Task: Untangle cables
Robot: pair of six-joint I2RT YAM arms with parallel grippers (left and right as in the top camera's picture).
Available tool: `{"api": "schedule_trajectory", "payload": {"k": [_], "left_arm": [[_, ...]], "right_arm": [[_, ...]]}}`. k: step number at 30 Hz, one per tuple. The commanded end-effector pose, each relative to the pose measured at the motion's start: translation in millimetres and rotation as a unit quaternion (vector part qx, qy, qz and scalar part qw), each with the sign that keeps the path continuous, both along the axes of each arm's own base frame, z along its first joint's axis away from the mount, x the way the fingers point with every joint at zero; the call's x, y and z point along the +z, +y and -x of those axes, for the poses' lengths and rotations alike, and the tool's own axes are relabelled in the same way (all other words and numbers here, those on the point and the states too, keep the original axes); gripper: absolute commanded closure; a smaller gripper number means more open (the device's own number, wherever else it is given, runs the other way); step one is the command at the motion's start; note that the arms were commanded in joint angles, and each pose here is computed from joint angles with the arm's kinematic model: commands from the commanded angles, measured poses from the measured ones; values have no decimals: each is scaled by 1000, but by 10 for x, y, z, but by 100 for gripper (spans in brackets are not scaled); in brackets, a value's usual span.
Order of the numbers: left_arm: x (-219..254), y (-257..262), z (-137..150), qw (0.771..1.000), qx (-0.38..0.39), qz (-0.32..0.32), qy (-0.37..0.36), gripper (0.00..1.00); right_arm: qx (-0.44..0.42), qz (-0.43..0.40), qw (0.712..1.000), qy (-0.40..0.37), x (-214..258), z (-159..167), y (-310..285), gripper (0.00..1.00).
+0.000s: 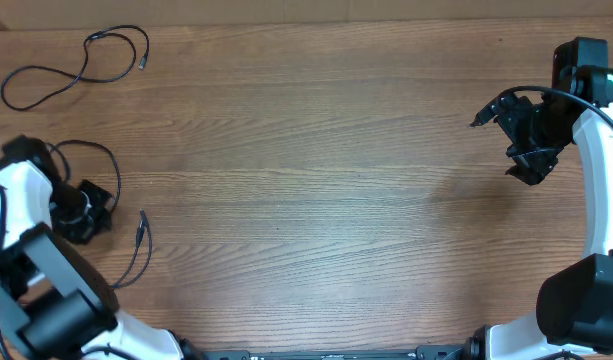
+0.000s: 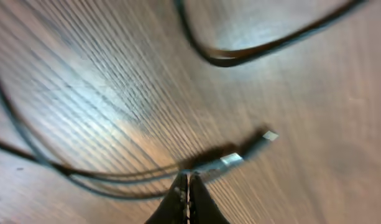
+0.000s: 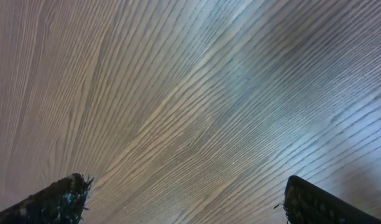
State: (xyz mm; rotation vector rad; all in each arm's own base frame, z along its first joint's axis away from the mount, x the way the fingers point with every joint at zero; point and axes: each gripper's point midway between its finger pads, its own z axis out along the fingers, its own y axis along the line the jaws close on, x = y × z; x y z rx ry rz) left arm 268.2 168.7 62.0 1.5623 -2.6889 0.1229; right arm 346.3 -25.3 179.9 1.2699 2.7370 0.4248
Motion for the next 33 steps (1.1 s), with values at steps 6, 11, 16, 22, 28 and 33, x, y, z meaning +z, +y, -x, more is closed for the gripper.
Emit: {"api": "schedule_trajectory", "payload": {"k": [6, 11, 16, 22, 28, 33], "left_arm": [[1095, -449, -255, 974, -102, 16, -202, 96], [1600, -1160, -286, 914, -262, 49, -306, 95], [1799, -1810, -196, 857, -398, 41, -326, 96], [2028, -2214, -3, 813, -462, 31, -354, 96], [2255, -2233, 366, 801, -466, 1, -377, 95], [2331, -2255, 746, 800, -465, -9, -380, 96]], "right_arm": [[-2, 3, 1000, 0, 0, -2, -19, 0], [-2, 3, 1000, 0, 0, -2, -19, 0], [-2, 4, 1000, 0, 0, -2, -19, 0], [-2, 4, 1000, 0, 0, -2, -19, 0], [-2, 3, 1000, 0, 0, -2, -19, 0], [-2, 3, 1000, 0, 0, -2, -19, 0]]}}
